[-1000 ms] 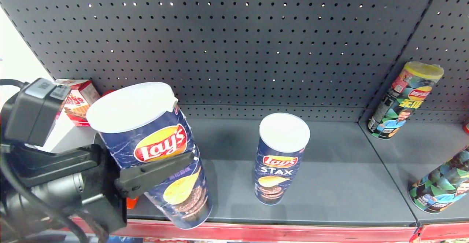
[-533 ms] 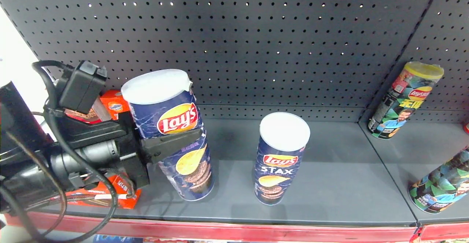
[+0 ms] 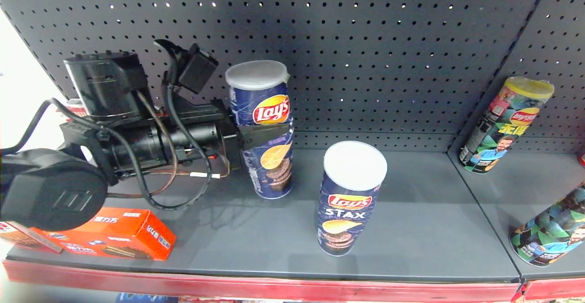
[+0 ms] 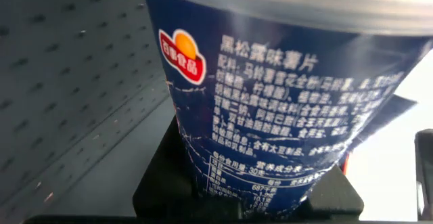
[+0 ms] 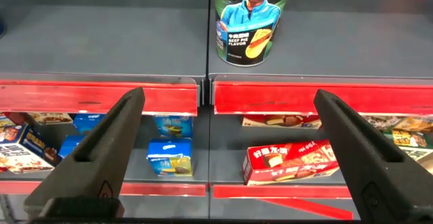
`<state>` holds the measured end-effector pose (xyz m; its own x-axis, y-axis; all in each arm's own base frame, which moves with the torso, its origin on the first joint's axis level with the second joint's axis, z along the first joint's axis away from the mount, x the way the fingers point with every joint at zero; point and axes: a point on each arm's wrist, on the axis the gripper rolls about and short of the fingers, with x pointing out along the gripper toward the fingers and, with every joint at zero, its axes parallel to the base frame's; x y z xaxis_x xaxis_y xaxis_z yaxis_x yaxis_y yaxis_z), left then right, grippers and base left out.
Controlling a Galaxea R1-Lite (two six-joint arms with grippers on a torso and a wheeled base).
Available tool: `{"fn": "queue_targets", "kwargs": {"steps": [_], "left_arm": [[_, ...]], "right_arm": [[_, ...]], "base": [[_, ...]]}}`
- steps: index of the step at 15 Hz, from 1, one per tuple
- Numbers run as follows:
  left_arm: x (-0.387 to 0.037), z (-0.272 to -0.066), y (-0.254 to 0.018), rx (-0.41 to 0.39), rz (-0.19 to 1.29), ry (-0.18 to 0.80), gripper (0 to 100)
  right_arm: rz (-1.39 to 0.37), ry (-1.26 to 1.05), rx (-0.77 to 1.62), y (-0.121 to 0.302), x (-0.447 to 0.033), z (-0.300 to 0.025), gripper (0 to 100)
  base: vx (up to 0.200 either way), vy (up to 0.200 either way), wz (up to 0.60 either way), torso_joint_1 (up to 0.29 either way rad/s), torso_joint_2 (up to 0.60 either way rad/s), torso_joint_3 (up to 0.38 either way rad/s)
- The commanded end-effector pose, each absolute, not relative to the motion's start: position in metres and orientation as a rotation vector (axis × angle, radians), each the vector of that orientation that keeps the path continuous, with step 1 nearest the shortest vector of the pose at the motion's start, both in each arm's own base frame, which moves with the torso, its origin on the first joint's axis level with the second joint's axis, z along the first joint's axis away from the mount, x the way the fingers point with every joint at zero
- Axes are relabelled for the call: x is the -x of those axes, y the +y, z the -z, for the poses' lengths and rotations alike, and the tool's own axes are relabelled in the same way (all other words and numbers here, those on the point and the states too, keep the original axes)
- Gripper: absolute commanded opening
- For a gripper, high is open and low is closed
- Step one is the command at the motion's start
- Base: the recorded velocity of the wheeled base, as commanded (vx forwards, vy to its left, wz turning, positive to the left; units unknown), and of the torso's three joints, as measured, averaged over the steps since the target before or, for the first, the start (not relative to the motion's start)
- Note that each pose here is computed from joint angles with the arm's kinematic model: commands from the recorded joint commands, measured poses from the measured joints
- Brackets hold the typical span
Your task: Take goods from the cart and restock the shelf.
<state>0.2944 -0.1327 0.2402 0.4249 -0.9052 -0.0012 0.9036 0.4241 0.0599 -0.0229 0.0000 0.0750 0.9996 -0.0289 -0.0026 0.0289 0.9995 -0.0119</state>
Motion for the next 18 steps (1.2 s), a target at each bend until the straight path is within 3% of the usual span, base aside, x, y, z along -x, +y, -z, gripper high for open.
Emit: {"fn": "queue_targets", "kwargs": {"steps": [1,5,9,18], "left_arm": [[-0.33,-0.23,-0.151,-0.05,1.241,-0.016,0],[-0.352,-0.227,-0.162,-0.041,1.279,0.022,0],[-0.37,-0.228,-0.172,-0.054,1.365,-0.023,0],[-0.393,-0.204,-0.197,-0.102,1.399,-0.052,0]], "right_arm": [[0.029,0.003,0.012,0.0,0.023,-0.075,100],[0.029,0.005,0.012,0.0,0.023,-0.075,100],[0.029,0.003,0.012,0.0,0.023,-0.075,100],[0.029,0.005,0.012,0.0,0.023,-0.075,100]], "base": [[0.0,0.0,0.0,0.0,0.0,0.0],[0.0,0.0,0.0,0.0,0.0,0.0],[0.0,0.0,0.0,0.0,0.0,0.0],[0.0,0.0,0.0,0.0,0.0,0.0]]}}
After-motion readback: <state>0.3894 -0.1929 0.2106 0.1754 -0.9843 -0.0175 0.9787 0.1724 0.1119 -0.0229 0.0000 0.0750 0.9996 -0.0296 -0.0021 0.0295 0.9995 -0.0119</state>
